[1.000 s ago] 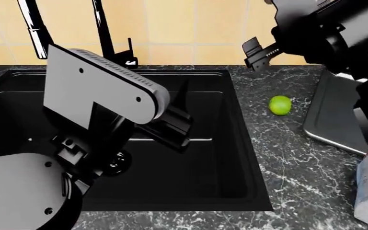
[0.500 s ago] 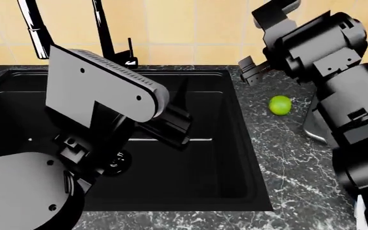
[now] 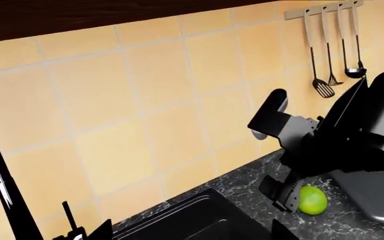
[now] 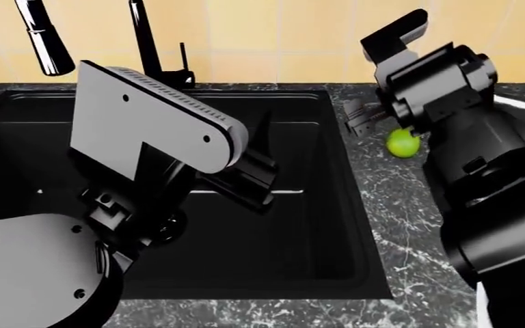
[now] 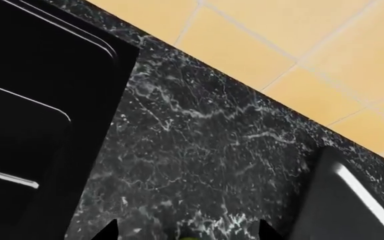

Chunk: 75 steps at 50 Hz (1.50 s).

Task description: Pick up the fruits and vegetables and place them in the sink. Turn on the sink faucet to wash them. Then turn the sink off and put them in the tray.

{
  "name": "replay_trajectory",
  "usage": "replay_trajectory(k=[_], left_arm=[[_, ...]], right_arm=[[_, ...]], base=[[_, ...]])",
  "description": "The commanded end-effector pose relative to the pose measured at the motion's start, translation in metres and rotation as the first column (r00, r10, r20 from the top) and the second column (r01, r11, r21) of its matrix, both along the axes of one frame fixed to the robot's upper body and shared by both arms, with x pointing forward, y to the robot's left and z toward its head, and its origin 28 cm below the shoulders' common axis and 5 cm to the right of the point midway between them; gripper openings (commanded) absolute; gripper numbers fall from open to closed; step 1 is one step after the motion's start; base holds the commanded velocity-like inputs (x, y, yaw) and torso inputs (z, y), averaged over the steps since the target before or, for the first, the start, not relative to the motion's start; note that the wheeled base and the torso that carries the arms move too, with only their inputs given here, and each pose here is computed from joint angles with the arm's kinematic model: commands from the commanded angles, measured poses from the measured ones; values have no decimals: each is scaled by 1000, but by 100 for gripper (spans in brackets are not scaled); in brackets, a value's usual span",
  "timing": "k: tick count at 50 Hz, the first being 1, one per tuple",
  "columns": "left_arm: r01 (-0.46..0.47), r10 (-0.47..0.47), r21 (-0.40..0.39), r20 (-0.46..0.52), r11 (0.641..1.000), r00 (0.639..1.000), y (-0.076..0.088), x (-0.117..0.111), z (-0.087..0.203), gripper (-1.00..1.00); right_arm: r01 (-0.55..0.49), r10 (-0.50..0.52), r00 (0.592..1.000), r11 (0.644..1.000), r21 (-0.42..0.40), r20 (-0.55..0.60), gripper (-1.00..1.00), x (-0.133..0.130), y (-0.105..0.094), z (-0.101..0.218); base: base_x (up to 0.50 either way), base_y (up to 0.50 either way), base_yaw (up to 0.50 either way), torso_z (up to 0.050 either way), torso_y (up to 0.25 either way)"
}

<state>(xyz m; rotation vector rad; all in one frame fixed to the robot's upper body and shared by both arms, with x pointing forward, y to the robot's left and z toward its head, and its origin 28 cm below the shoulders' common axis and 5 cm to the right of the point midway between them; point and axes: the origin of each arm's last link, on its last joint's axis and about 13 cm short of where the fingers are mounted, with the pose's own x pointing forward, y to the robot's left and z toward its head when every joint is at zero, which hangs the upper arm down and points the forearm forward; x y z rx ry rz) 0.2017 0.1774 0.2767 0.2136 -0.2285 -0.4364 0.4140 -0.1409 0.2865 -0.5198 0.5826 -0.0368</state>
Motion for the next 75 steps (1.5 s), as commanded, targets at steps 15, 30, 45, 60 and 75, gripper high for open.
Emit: replay_trajectory(k=[15,30,45,60,75], left_arm=[[-9,9,-3,4,1000,1000,0,0,3,100],[-6,6,3,11,1000,1000,0,-1,1,100],[-4,4,-2,10,1000,1000,0,-1,1,100],[-6,6,-5,6,1000,1000,1,0,-1,100],[-12,12,-17,15,1000,1000,1,-1,3,100]], right_arm=[[4,-18,990,995,-97,-137,100,-13,-11,-11],[12,-22,991,997,-73,-135,100,-11,-12,-20],[65,-76,985,995,-72,-154,100,-11,-22,-30],[87,-96,981,994,-59,-167,100,-9,-24,-39],[76,-75,997,996,-38,29,-100,-17,-28,5]], base=[[0,0,0,0,-35],[0,0,0,0,-55],[0,0,0,0,0],[0,0,0,0,0],[0,0,0,0,-1]])
